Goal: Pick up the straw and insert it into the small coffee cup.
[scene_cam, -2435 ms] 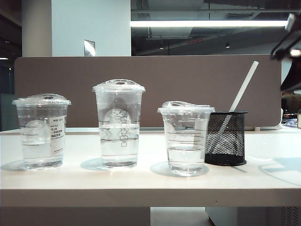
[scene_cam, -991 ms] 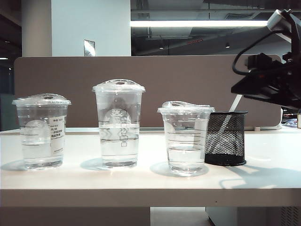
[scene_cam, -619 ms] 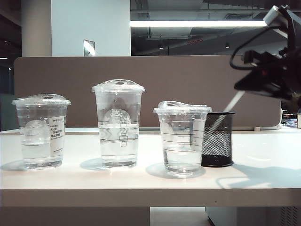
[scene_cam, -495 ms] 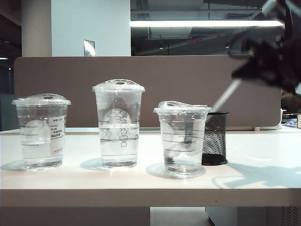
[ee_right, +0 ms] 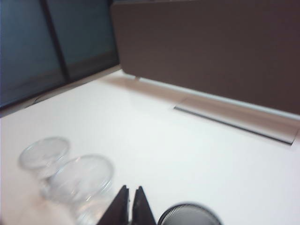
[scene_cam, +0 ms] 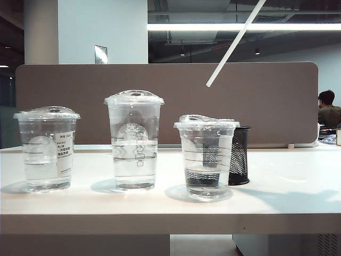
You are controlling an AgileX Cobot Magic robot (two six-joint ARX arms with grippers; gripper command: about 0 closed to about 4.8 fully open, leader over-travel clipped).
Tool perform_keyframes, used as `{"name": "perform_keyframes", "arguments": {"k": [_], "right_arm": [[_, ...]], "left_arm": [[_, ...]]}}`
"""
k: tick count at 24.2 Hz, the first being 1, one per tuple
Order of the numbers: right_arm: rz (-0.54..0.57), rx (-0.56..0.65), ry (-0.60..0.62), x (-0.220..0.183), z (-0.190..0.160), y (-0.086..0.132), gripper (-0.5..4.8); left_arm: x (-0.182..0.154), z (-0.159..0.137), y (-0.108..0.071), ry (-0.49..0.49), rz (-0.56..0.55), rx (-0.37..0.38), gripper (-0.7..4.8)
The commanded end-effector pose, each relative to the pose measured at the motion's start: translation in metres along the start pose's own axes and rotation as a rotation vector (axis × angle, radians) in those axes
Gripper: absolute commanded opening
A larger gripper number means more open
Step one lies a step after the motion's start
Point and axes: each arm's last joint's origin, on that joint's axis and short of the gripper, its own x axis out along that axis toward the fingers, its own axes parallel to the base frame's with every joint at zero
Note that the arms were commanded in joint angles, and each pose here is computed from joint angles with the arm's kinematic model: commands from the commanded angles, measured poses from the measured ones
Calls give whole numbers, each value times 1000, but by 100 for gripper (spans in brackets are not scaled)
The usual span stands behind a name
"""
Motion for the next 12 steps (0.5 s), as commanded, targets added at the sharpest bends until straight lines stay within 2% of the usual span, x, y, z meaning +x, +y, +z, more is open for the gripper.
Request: {"name": "perform_keyframes", "arguments": {"k": [1,6,7,12], "right_arm": [[60,-1,25,-11,3,9,8],[130,24,114,-13,-5,24,8],[164,-11,139,-10,-8,30,8],[141,-69,163,-4,-12,42,8]], "left_arm": [[0,2,1,-18,26,13,-4],[0,3,2,-20,45,38,-4],[0,3,2,-19,53,40,-4],[0,3,2,-19,53,40,-4]]}}
